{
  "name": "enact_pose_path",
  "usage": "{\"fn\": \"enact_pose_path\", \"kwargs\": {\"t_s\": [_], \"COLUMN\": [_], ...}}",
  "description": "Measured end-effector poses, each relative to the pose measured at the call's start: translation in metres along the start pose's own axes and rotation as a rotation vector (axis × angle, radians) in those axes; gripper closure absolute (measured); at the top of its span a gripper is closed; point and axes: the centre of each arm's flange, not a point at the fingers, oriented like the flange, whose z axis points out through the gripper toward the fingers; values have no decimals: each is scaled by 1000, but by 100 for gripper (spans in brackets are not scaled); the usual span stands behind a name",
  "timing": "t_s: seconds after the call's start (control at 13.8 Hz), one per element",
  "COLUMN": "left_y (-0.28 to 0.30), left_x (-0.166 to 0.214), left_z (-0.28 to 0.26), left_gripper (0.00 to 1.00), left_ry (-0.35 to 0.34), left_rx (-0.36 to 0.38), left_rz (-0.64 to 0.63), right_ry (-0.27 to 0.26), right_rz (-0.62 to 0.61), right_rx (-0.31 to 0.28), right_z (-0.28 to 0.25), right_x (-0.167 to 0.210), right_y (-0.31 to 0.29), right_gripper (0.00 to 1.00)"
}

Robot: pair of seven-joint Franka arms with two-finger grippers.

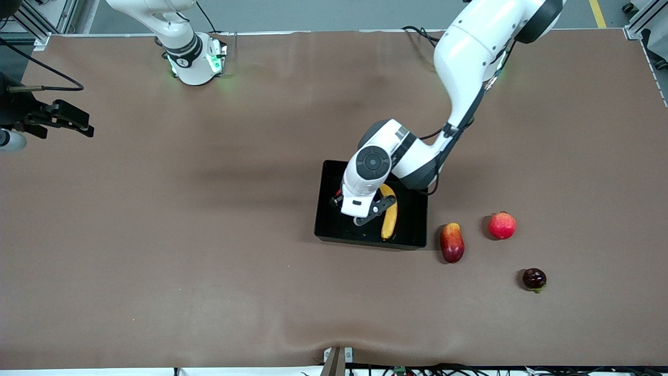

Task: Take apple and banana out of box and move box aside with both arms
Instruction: 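Close the left gripper on the red apple and lift it, then carry the apple toward the plum while the right gripper moves inward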

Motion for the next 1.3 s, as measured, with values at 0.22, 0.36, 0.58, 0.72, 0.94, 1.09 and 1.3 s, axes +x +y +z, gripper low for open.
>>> {"fn": "enact_pose_path", "kwargs": {"t_s": [0.22, 0.36, 0.58, 0.72, 0.94, 1.09, 1.3], "left_y": [2, 2, 6, 10, 12, 1, -38], "left_x": [-5, -5, -4, -3, -6, 3, 49], "left_z": [19, 22, 14, -3, -70, -134, -217], "left_gripper": [0, 0, 24, 24, 24, 25, 25], "left_ry": [2, 4, 10, 19, 50, 86, 128], "left_rx": [-1, 0, -16, -32, -53, -77, -83], "left_rz": [0, 2, 3, 5, 13, -1, -15], "right_ry": [-1, 1, 0, -8, -31, -54, -92], "right_rz": [4, 5, 4, -1, -13, -30, -80], "right_rx": [0, 0, 0, 0, 2, 6, 18], "right_z": [0, -1, -1, 0, 9, 22, 46], "right_x": [0, 0, 0, -1, 3, 12, 25], "right_y": [2, 3, 2, -1, -7, -17, -54], "right_gripper": [0, 0, 0, 0, 0, 0, 0]}}
